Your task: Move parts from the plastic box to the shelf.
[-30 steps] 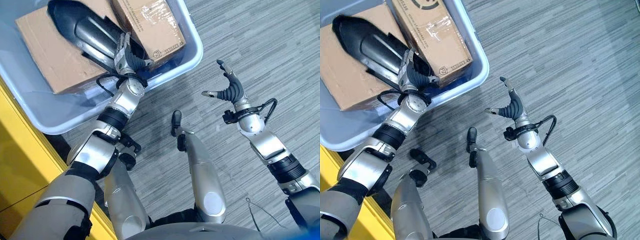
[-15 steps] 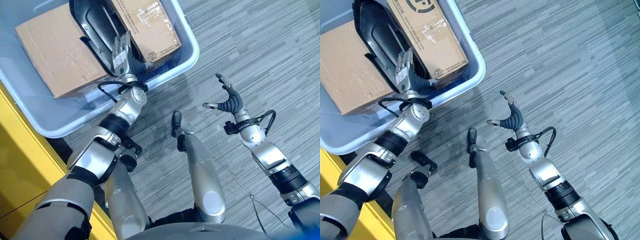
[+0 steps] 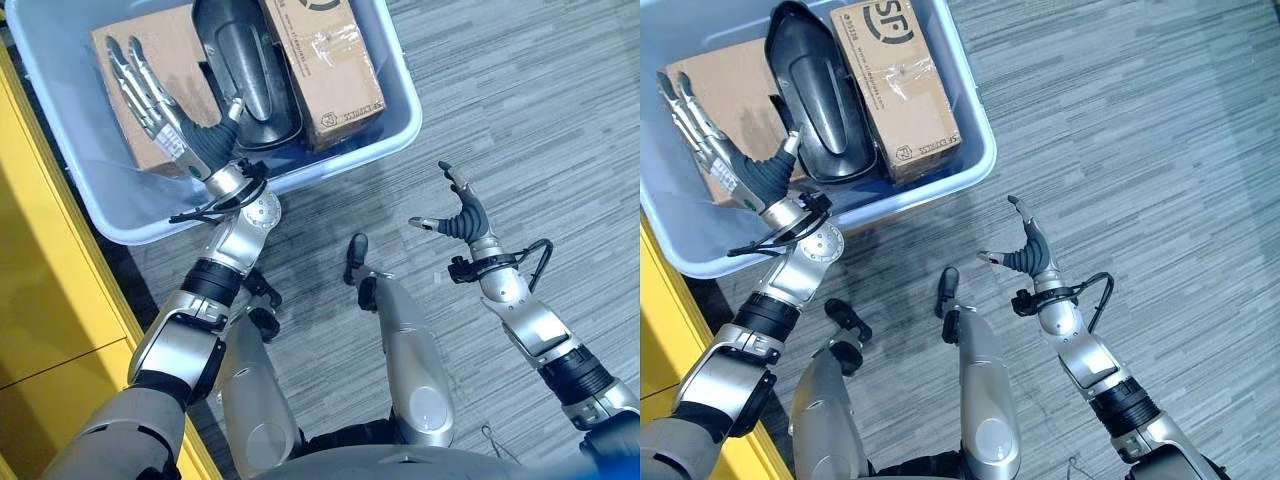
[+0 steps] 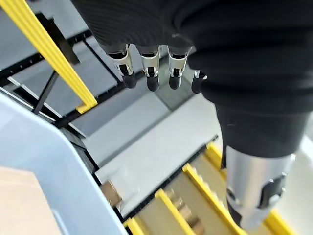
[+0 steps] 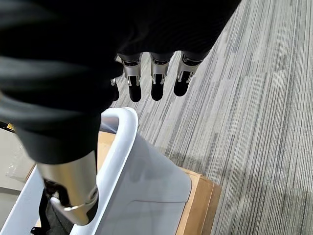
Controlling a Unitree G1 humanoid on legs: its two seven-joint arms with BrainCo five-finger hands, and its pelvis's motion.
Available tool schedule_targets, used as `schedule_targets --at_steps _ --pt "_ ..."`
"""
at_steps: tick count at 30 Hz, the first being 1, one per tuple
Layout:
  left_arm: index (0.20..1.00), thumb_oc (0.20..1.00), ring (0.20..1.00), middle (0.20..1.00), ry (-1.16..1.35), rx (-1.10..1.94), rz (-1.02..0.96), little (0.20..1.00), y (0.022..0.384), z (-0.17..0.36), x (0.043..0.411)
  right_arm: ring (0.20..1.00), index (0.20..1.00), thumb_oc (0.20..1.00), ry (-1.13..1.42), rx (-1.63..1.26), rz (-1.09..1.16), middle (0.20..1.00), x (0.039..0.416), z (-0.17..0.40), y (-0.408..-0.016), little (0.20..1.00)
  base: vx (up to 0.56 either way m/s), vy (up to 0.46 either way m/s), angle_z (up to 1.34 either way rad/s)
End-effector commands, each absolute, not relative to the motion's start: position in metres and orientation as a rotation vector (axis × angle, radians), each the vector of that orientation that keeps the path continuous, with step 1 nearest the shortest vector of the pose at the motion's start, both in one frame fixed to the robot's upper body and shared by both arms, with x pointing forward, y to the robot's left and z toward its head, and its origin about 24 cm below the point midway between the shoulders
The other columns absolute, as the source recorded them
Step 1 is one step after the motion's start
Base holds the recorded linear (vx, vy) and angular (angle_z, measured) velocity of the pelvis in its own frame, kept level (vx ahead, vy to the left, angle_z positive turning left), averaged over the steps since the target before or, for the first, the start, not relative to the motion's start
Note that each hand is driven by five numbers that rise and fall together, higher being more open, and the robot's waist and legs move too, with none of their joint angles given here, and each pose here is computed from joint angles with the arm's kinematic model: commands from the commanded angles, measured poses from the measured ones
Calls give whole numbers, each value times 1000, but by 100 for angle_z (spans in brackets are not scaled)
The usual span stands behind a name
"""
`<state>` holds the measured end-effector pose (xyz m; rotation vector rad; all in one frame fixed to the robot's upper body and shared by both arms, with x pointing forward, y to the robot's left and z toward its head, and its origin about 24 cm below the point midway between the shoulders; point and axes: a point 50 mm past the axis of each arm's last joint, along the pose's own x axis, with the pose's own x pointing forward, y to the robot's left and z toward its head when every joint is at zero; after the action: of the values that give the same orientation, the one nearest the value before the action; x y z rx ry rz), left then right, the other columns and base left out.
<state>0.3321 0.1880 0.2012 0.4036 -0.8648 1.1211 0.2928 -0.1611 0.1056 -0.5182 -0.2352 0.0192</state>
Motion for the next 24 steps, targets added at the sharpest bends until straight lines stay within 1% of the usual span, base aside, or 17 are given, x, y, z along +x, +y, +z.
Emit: schedule_targets --at_steps 1,3,4,6,7,8,9,10,11,14,18,21,24 --pt "1000 1000 1000 1000 -892 328 1131 1000 196 211 327 1000 1000 1000 -341 -484 -21 1000 289 124 -160 1000 0 0 0" --pt "1000 1000 1000 1000 -840 307 1105 1000 197 209 330 1000 1000 1000 -336 -485 -17 1000 289 124 -160 1000 3 -15 3" --pt "1000 1000 1000 1000 -748 299 1033 1000 196 205 336 1000 1000 1000 -336 -490 -13 1000 290 125 -159 1000 0 0 0" --pt "1000 1000 1000 1000 -662 305 971 1000 194 198 342 1000 1000 1000 -337 -493 -4 1000 290 126 -159 1000 0 0 0" --pt "1000 1000 1000 1000 -616 254 901 1000 190 195 346 1000 1000 1000 -340 -498 0 1000 290 126 -159 1000 0 0 0" --pt "1000 1000 1000 1000 -594 224 875 1000 189 194 348 1000 1000 1000 -342 -501 0 1000 290 126 -159 1000 0 0 0" --pt "1000 1000 1000 1000 -478 126 827 1000 184 183 353 1000 1000 1000 -343 -507 4 1000 292 128 -158 1000 0 0 0" --pt "1000 1000 1000 1000 -435 90 818 1000 182 178 355 1000 1000 1000 -344 -508 7 1000 292 128 -157 1000 43 -1 -1" --pt "1000 1000 1000 1000 -332 -7 798 1000 179 168 360 1000 1000 1000 -348 -512 9 1000 295 128 -155 1000 32 -5 -1" --pt "1000 1000 1000 1000 -270 71 838 1000 181 164 367 1000 1000 1000 -345 -514 14 1000 299 131 -152 1000 40 -6 -6" --pt "1000 1000 1000 1000 -203 124 808 1000 185 180 382 1000 1000 1000 -330 -523 22 1000 303 138 -156 1000 35 4 -11" --pt "1000 1000 1000 1000 -141 60 782 1000 182 181 387 1000 1000 1000 -329 -531 30 1000 303 140 -156 1000 31 18 -5" --pt "1000 1000 1000 1000 -61 46 851 1000 185 175 387 1000 1000 1000 -327 -534 31 1000 305 140 -155 1000 15 10 -2"
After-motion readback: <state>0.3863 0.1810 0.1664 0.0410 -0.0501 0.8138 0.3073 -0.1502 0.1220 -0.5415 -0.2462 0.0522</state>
